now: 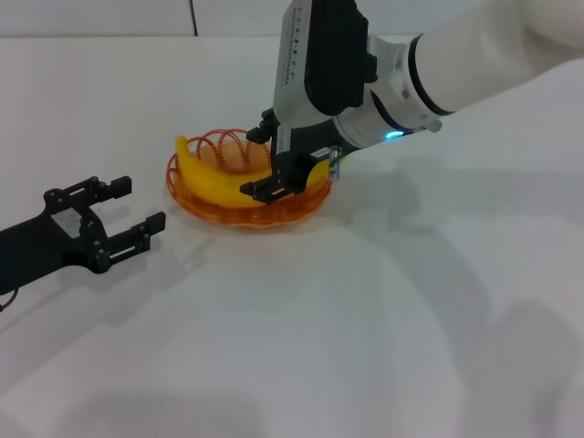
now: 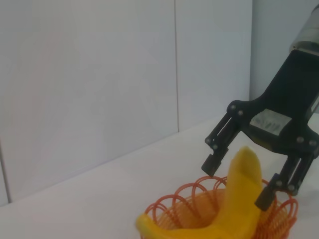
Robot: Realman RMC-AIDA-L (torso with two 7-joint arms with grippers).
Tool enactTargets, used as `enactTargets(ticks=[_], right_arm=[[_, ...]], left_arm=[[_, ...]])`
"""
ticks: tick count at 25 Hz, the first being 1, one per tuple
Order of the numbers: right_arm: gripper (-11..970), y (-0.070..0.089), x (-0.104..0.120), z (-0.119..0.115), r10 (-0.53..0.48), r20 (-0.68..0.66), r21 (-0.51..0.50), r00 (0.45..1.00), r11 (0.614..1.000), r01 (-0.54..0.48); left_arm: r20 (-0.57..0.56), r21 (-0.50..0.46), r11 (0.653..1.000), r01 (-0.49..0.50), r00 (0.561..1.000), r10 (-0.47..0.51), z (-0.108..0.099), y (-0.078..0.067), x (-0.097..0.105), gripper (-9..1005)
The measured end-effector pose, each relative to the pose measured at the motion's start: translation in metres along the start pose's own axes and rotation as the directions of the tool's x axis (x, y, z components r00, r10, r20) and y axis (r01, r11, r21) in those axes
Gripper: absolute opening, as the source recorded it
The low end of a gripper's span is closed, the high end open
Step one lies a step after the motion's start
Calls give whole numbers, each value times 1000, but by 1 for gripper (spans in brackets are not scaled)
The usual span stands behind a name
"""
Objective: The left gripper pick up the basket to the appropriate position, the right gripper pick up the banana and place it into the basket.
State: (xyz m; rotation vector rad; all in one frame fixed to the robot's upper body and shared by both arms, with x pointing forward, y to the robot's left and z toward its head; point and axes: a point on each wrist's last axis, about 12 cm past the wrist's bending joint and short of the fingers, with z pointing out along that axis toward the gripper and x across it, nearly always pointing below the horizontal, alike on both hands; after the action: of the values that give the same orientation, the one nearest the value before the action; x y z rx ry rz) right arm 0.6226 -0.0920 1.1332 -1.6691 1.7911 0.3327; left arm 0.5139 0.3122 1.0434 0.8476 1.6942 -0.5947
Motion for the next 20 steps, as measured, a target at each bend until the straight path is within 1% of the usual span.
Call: enactTargets(ticks=[3,9,15,17,20], right_arm=[[603,0,-1,0,6,3,0,1000,1000,-6],[750,4,-3,-11,17,67,5,998,1000,-17],[749,8,3,-33,30,127,19,991,999,-33],[748,9,5,-39,38,148,9,988,999,-40],[748,11,10,-50,52,208,-36,977,998,-45]], left_arm=[[0,0,1000,0,1000,0,0,0,0,711],[-2,-3,1000,4,1000,-4,-2,-1,2,711],[-3,-3,1000,5,1000,-5,-2,-1,2,711],[-3,-4,1000,5,1000,-5,-2,-1,2,711],[-2,-4,1000,5,1000,-5,-2,-1,2,712]])
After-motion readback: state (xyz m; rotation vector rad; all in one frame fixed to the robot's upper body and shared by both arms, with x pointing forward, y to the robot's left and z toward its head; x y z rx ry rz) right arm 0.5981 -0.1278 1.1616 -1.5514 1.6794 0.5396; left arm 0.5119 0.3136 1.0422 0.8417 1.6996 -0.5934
